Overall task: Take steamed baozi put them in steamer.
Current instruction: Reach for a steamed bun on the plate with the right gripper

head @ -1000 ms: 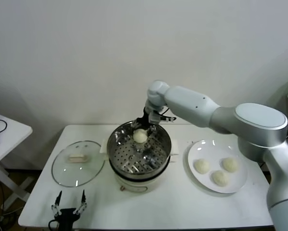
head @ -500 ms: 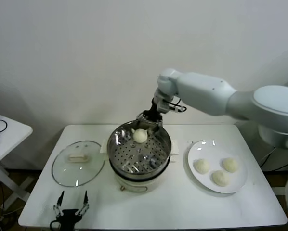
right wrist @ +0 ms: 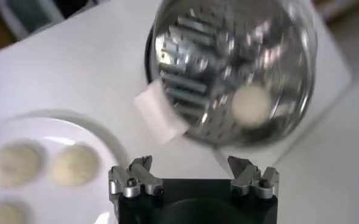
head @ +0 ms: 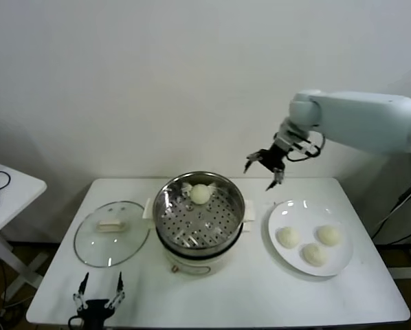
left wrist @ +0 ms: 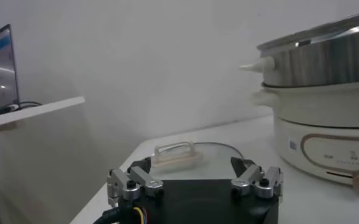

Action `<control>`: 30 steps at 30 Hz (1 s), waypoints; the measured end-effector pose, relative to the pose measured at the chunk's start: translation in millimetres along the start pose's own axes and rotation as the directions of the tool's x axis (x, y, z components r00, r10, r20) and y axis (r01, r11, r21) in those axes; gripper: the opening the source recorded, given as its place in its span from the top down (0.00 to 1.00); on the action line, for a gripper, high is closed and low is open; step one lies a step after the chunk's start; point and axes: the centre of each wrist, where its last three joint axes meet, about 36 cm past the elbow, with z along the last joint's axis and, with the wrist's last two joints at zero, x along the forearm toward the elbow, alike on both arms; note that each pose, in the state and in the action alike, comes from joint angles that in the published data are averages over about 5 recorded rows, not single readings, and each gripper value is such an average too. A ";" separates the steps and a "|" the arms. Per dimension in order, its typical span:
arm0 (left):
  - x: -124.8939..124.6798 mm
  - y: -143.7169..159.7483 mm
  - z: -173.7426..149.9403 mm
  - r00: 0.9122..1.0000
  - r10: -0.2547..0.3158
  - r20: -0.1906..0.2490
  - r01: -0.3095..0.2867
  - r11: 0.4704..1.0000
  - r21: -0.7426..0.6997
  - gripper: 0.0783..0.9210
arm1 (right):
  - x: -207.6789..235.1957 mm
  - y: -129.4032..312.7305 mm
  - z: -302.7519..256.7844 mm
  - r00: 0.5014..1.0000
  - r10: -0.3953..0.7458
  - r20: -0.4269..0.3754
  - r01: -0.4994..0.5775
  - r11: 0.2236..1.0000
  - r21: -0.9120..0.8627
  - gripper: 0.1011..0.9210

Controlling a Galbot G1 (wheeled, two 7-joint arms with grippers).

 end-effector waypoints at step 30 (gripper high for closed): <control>-4.1 8.7 12.4 0.999 -0.030 -0.024 0.030 1.000 -0.004 0.12 | -140.6 95.4 14.5 0.990 -0.100 -0.098 0.034 0.852 -0.523 0.12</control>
